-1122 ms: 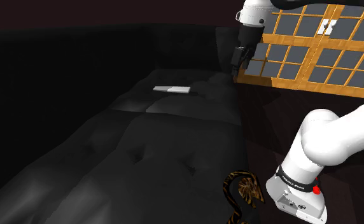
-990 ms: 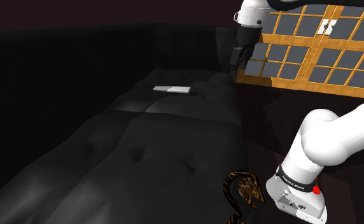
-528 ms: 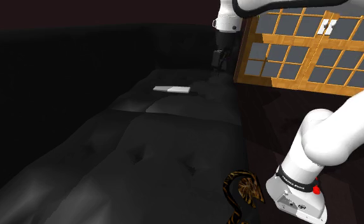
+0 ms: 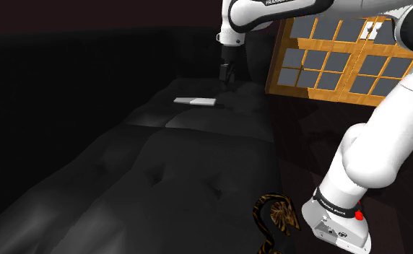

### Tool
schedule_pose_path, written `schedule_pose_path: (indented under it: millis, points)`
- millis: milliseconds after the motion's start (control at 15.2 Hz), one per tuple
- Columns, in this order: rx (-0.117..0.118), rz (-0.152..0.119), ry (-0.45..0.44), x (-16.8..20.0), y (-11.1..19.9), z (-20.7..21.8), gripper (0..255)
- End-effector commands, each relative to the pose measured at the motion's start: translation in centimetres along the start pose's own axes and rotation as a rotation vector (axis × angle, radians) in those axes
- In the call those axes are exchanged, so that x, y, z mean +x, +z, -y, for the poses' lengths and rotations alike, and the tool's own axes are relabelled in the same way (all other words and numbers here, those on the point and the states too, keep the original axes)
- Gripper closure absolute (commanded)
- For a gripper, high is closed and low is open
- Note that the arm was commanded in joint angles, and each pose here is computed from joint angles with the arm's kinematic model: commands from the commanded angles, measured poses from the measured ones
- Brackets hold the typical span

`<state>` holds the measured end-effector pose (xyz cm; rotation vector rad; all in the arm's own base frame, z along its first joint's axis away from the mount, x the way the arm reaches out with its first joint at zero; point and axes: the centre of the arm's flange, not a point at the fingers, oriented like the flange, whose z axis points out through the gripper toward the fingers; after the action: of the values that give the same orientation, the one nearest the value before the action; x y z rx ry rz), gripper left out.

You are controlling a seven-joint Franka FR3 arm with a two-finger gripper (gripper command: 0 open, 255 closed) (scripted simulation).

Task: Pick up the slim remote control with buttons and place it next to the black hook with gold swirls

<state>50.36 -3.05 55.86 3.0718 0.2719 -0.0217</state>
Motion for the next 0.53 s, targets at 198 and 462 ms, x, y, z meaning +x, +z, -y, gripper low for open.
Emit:
schedule_pose_path:
  millis: [198, 462]
  points:
    - [0.011, 0.022, -0.082, 6.4, 2.3, -1.4, 0]
    - [0.020, 0.040, -0.146, 11.5, 4.4, -2.0, 0]
